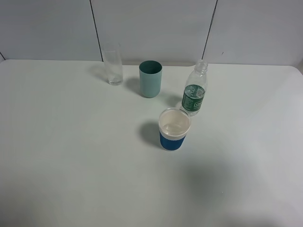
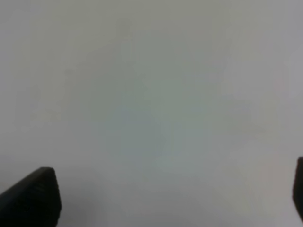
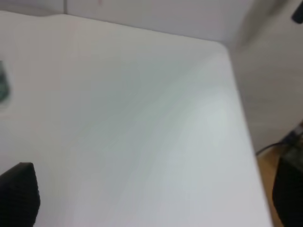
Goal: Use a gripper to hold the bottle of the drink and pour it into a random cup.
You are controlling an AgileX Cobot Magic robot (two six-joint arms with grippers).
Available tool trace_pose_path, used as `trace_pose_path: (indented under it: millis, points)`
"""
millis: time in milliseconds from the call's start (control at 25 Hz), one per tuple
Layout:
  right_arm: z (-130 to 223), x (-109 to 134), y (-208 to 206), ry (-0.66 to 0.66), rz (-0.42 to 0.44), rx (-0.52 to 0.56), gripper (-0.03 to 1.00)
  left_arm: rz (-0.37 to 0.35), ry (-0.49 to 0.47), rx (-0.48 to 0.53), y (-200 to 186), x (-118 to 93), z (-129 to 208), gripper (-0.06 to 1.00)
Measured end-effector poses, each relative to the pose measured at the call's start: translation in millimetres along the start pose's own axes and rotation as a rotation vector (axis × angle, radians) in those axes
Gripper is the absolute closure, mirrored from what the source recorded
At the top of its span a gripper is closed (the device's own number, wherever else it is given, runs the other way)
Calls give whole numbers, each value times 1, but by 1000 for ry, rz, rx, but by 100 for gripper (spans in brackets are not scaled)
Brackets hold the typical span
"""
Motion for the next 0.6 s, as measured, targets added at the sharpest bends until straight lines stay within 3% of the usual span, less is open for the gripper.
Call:
trace_pose_path:
  millis: [240,600]
  points:
    - [8,11,-23,42,-65,-87,-2,0,0,0,0,0,0,-5]
    - [32,29,-27,64,-151,-87,-2,0,0,0,0,0,0,-5]
Point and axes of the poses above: a point on each arm's last joint axis where the gripper is mounted, y pointing out along that axis toward the gripper, x along the wrist's bending axis when the last joint is at zero, z = x × y, the point moved 8 cm from there along y, pointing out along that axis toward the gripper, and after that the axes turned 4 degrees about y, right-handed, at the moved point
